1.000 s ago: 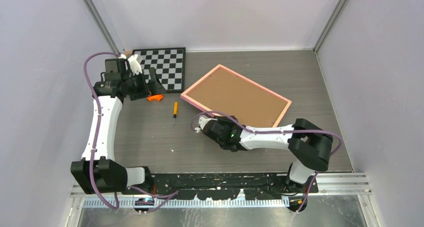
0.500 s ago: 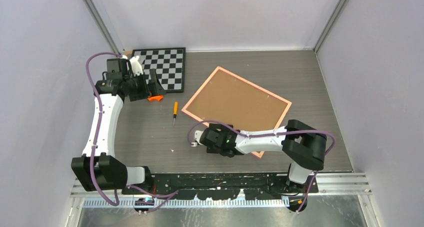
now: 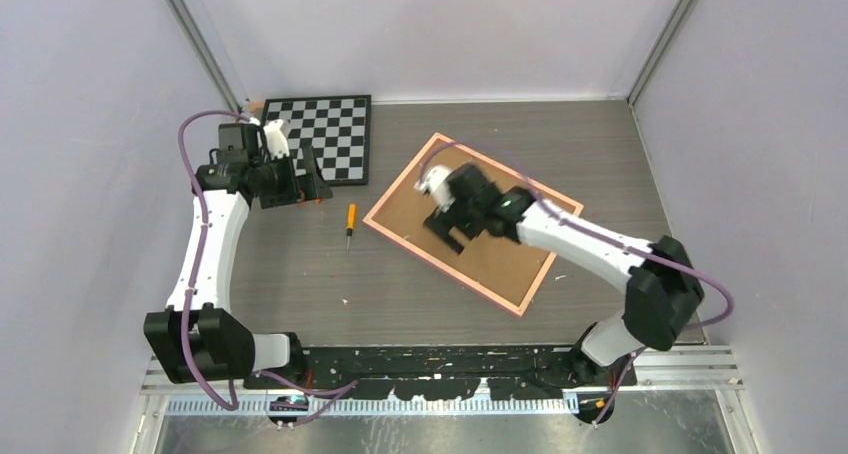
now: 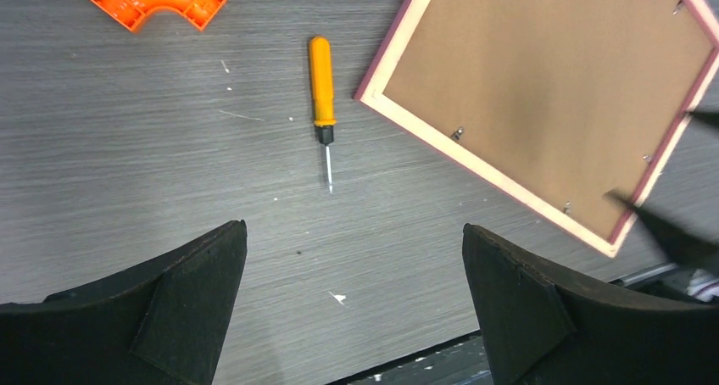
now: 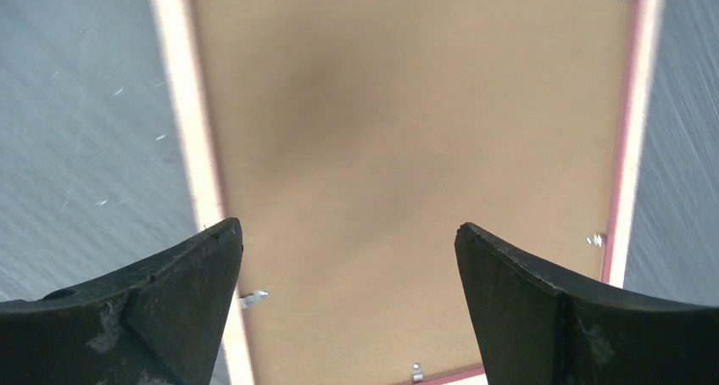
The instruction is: Take the photo out of the frame
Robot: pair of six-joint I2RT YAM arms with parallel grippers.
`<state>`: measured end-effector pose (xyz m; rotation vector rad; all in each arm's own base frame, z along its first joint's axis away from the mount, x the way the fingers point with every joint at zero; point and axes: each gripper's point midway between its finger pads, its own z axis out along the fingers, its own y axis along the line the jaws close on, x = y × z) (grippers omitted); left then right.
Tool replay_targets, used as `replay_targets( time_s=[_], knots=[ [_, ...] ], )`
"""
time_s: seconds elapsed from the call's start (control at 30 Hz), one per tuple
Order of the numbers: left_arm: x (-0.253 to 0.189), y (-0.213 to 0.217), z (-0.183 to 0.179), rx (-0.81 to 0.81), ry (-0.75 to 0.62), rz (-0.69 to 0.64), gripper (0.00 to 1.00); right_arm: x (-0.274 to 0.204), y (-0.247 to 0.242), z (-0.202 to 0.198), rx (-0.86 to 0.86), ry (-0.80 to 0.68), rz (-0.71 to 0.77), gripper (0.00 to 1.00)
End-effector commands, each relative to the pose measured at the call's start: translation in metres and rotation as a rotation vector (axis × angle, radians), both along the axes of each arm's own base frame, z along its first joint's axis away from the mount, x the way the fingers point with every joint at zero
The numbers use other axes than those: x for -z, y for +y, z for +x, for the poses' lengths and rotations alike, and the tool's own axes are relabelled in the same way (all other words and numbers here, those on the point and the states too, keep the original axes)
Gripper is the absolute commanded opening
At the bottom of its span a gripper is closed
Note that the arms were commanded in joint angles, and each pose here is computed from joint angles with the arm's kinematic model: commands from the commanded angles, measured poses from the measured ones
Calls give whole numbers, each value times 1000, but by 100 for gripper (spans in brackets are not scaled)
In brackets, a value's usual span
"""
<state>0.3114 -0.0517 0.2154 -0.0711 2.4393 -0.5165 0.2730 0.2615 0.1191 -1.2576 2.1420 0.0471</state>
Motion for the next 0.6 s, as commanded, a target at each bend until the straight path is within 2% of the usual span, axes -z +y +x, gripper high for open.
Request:
replay_targets(
  time_s=[0.0,0.1,0.3,0.4,0.57],
  knots=[
    [-2,9,3,87,-22,96,100,-50,-29,23,131,69,287,100],
    [2,8,-4,243,19,150,100,-61,-61,49,227,143,427,100],
    [25,-18,-15,464,24,154,100,-55,-137,92,374,265,382,100],
    [49,-42,-28,608,69,247,100,-43,-173,114,460,325,400,100],
    [80,-83,-43,790,44,383,100,-17,-212,137,536,424,409,100]
  ],
)
